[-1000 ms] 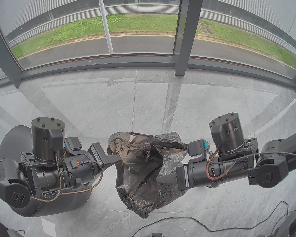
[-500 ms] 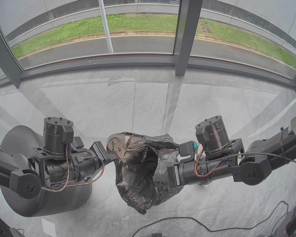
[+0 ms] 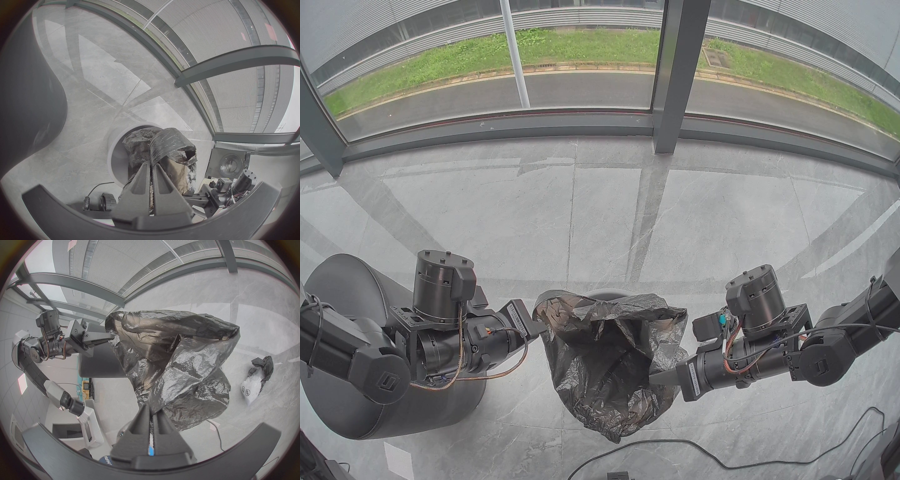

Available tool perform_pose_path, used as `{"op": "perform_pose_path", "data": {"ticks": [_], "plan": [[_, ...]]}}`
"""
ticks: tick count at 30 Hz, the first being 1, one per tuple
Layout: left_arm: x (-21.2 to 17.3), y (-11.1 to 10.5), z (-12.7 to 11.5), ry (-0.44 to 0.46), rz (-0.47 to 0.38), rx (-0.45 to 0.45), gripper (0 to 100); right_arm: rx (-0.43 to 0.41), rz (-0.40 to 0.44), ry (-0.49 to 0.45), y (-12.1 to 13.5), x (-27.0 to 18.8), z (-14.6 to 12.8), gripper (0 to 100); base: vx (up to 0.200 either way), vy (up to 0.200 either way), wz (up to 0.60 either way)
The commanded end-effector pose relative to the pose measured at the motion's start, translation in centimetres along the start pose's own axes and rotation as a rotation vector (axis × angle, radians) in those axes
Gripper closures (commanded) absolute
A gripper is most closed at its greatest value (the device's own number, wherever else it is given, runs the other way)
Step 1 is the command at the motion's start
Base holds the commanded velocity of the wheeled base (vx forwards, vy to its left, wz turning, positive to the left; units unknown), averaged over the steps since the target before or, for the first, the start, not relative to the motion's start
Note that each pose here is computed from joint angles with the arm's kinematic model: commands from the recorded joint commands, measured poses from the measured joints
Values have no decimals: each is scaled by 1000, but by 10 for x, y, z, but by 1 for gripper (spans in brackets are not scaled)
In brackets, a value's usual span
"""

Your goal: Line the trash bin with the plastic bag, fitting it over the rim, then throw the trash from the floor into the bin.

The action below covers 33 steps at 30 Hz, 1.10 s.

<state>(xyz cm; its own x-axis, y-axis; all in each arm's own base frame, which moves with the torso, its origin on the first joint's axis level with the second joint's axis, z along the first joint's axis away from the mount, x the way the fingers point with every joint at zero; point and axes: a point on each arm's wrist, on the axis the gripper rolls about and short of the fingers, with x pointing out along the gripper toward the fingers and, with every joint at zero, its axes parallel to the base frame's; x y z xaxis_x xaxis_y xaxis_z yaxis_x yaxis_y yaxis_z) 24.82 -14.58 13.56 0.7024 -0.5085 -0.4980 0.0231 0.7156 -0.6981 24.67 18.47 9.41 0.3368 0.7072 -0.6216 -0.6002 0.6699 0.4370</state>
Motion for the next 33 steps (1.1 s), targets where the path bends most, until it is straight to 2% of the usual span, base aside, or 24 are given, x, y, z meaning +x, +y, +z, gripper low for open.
{"op": "perform_pose_path", "data": {"ticks": [1, 6, 12, 16, 22, 25, 33], "plan": [[13, 7, -4, 24, 37, 14, 100, 9, -40, 14, -17, -6, -8, 100, 0, 0, 0], [26, 13, -6, 15, 93, 14, 100, 16, -43, 44, -34, -13, -21, 100, 0, 0, 0], [31, 9, 5, -31, 93, 10, 100, 0, -18, -24, -51, -9, -12, 100, 0, 0, 0], [31, 10, 9, -42, 95, 4, 100, -14, -14, -56, -53, -6, -8, 100, 0, 0, 0], [24, 17, 9, -45, 117, -6, 100, -8, -10, -31, -49, -6, -15, 100, 0, 0, 0], [13, 28, 3, -32, 149, -1, 100, -8, -1, 13, -43, -3, -29, 100, 0, 0, 0], [17, 50, -2, 4, 226, 1, 100, 0, -6, 29, -46, 2, -32, 100, 0, 0, 0]]}}
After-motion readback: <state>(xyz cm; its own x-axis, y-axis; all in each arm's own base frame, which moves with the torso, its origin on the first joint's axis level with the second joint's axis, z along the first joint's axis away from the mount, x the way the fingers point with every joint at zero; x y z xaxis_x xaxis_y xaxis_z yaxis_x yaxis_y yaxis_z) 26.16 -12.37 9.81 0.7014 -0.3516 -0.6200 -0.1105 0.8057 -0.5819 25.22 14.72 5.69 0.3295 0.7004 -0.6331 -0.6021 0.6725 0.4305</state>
